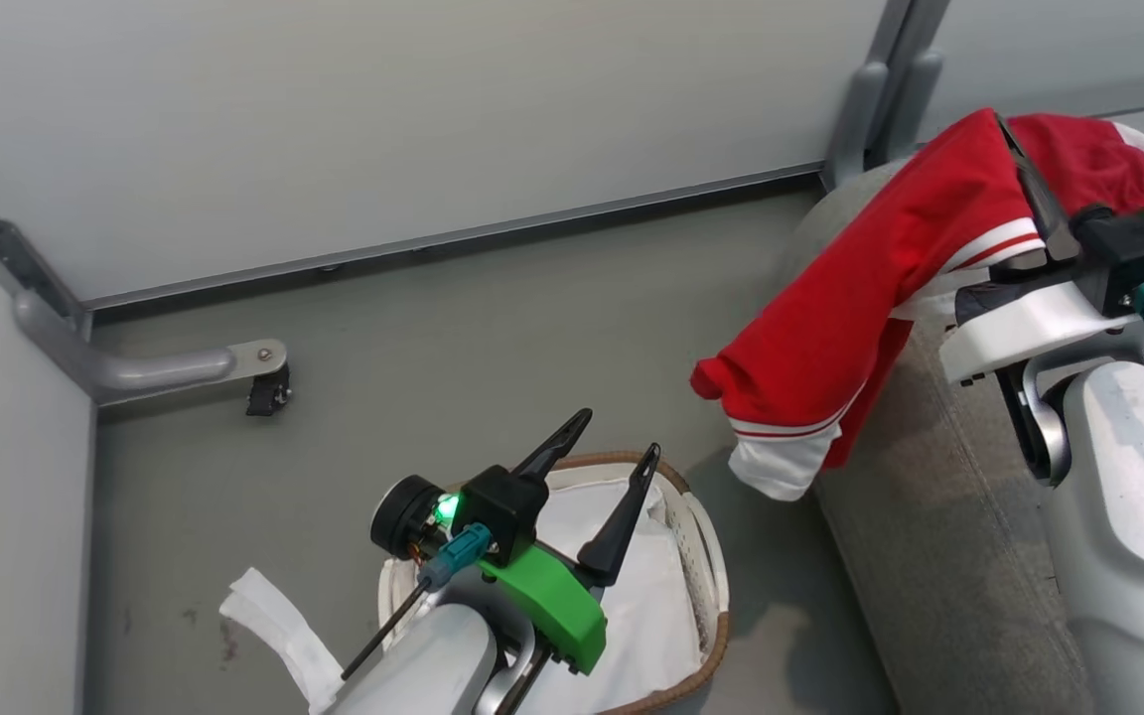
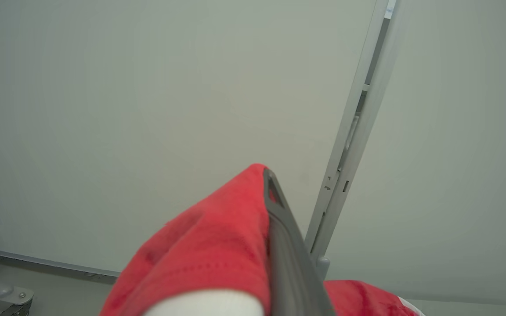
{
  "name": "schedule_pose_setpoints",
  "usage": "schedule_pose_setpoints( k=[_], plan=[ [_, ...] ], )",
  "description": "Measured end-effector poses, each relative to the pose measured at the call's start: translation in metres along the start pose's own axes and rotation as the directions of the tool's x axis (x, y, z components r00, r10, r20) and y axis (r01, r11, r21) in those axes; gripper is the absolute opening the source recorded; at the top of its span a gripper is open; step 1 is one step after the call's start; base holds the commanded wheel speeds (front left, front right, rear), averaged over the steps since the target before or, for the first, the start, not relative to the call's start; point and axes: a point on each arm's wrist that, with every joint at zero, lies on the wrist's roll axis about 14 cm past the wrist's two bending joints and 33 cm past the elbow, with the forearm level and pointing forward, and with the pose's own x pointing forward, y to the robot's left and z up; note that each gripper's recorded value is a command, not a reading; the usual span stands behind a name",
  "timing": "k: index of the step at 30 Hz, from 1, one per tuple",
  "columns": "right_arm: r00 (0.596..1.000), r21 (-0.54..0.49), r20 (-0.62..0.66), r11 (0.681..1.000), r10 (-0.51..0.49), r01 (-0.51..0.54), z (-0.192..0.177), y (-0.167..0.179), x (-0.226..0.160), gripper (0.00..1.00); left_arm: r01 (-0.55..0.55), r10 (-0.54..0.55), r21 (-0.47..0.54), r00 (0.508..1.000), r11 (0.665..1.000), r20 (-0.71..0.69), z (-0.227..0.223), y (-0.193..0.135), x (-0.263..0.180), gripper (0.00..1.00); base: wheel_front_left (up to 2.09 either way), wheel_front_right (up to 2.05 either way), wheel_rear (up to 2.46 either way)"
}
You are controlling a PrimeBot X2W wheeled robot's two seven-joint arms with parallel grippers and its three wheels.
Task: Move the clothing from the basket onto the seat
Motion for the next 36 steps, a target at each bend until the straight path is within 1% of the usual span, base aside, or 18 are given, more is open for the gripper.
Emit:
schedule_pose_setpoints(
  k=[4, 10, 17, 21, 27, 31, 33, 36],
  plan=[
    [0.998, -0.041, -0.008, 0.997, -0.062, 0.062, 0.001, -0.03, -0.009, 0.0, 0.067, -0.067, 0.001, 0.998, 0.998, 0.004, 0.0, -0.014, 0.016, 1.0, 0.0, 0.0, 0.0],
    [0.987, -0.1, -0.038, 0.984, -0.153, 0.149, -0.004, -0.07, -0.027, 0.0, 0.16, -0.16, -0.009, 0.987, 0.987, 0.001, -0.004, -0.035, 0.035, 1.0, 0.0, 0.0, 0.0],
    [0.975, -0.144, -0.063, 0.969, -0.214, 0.203, -0.013, -0.098, -0.026, 0.0, 0.201, -0.202, -0.039, 0.979, 0.979, -0.026, -0.021, -0.036, 0.046, 1.0, 0.0, 0.0, 0.0],
    [0.979, -0.204, -0.029, 0.96, -0.202, 0.192, -0.002, -0.108, -0.004, 0.0, 0.208, -0.21, -0.053, 0.977, 0.977, -0.036, -0.029, -0.032, 0.05, 1.0, 0.0, 0.0, 0.0],
    [0.983, -0.316, 0.043, 0.931, -0.179, 0.183, 0.029, -0.132, 0.041, 0.0, 0.185, -0.187, -0.053, 0.982, 0.981, -0.031, -0.03, -0.017, 0.052, 1.0, 0.0, 0.0, 0.0],
    [0.979, -0.39, 0.09, 0.897, -0.185, 0.206, 0.061, -0.154, 0.072, 0.0, 0.169, -0.171, -0.052, 0.985, 0.984, -0.023, -0.03, -0.007, 0.052, 1.0, 0.0, 0.0, 0.0],
    [0.972, -0.422, 0.105, 0.875, -0.211, 0.236, 0.076, -0.17, 0.083, 0.0, 0.163, -0.164, -0.049, 0.986, 0.985, -0.018, -0.03, -0.002, 0.053, 1.0, 0.0, 0.0, 0.0],
    [0.959, -0.432, 0.123, 0.856, -0.255, 0.283, 0.089, -0.192, 0.094, 0.0, 0.15, -0.151, -0.054, 0.988, 0.987, -0.017, -0.033, 0.007, 0.052, 1.0, 0.0, 0.0, 0.0]
  ],
)
